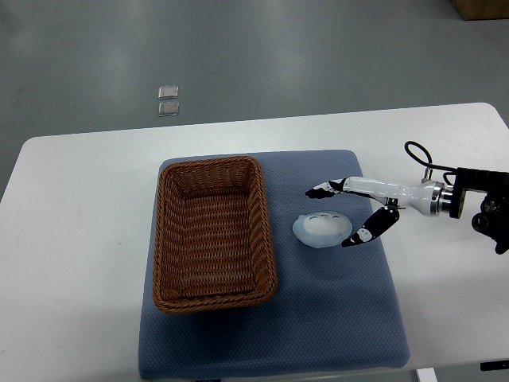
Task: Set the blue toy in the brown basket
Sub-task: 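Reach the right hand down over the white egg-shaped toy, then close the right hand fingers around the toy and lift it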
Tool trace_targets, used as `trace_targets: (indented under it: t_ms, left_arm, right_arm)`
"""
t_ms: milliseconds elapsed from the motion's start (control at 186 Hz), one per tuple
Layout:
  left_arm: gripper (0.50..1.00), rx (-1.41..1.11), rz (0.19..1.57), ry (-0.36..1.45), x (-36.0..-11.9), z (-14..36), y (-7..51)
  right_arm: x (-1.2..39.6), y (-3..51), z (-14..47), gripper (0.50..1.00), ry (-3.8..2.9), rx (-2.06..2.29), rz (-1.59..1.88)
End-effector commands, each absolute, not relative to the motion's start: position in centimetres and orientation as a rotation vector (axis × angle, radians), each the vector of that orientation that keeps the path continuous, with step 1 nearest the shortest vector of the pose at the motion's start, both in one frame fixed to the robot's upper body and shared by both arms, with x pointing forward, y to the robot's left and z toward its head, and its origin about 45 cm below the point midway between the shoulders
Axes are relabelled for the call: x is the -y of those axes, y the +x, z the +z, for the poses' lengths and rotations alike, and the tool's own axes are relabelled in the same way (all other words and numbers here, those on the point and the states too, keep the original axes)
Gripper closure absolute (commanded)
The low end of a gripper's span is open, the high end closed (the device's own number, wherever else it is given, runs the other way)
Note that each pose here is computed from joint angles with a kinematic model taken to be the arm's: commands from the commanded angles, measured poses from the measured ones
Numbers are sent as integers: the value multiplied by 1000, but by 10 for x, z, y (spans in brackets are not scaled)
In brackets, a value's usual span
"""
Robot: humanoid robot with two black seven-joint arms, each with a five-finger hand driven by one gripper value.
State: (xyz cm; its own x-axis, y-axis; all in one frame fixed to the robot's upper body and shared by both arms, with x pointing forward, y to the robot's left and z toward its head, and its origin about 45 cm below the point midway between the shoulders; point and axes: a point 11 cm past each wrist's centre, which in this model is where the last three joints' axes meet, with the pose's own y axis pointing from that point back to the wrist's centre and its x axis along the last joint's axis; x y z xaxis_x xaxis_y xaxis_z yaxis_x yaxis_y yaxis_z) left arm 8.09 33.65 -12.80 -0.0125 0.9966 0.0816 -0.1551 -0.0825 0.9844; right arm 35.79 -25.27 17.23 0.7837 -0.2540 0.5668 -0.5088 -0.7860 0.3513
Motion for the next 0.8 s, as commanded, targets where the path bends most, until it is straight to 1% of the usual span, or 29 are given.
trace_targets:
  t_ms: [0,172,323,361,399,426,458,507,523,528,533,539,544,550,555,560,566,582,593,641,690,717,792]
  left_arm:
    - [500,-1056,1340,1149,-336,-128,81]
    - [500,-1055,1341,1148,-336,-128,82]
    - [500,-1057,1340,1149,-336,-128,81]
    - [500,-1054,1340,1149,-336,-128,82]
    - [500,-1054,1340,1149,-336,-128,82]
    - [500,-1054,1340,1149,-336,-128,82]
    - [500,-1054,1340,1149,-336,-128,82]
    - [500,-1054,1340,1149,-336,-128,82]
    - [500,-1054,1340,1149,-336,-128,82]
    - [500,-1054,1340,1149,-336,-128,82]
    - [500,-1054,1340,1149,-336,-128,82]
    - [500,-1054,1340,1149,-336,-128,82]
    - [500,-1054,1340,1149,-336,-128,82]
    - [500,-1054,1340,1149,-336,-128,82]
    - [500,-1055,1341,1148,-336,-128,82]
    - [500,-1055,1341,1148,-336,-128,82]
    - [500,-1055,1339,1150,-336,-128,81]
    - [500,-1055,1341,1148,-336,-128,82]
    - [500,-1057,1340,1149,-336,-128,81]
    - [500,-1057,1340,1149,-336,-128,81]
    - [500,-1055,1341,1148,-336,-128,82]
    - [500,-1055,1341,1148,-336,-128,82]
    - [500,-1055,1341,1148,-336,-128,82]
  right_arm:
    - [244,356,166,593,2481,553,696]
    - [240,355,153,603,2452,561,726]
    - [237,355,147,640,2449,562,718]
    - [238,355,145,666,2442,566,722]
    - [239,355,145,683,2435,571,728]
    - [240,355,144,709,2430,575,735]
    - [240,355,144,722,2428,575,739]
    - [242,356,143,756,2415,581,745]
    - [243,357,143,779,2410,587,748]
    - [243,357,143,779,2410,587,748]
    - [243,356,143,791,2410,585,748]
    - [243,356,143,791,2410,585,748]
    - [244,357,142,805,2408,587,749]
    - [244,357,142,805,2408,587,749]
    - [244,357,142,822,2405,588,748]
    - [244,357,142,822,2405,588,748]
    - [244,357,142,838,2404,590,749]
    - [245,357,142,850,2402,592,750]
    - [245,357,142,871,2401,594,753]
    - [246,358,142,887,2396,601,759]
    - [246,359,143,920,2393,606,764]
    - [246,360,144,924,2393,607,766]
    - [246,363,149,967,2392,614,781]
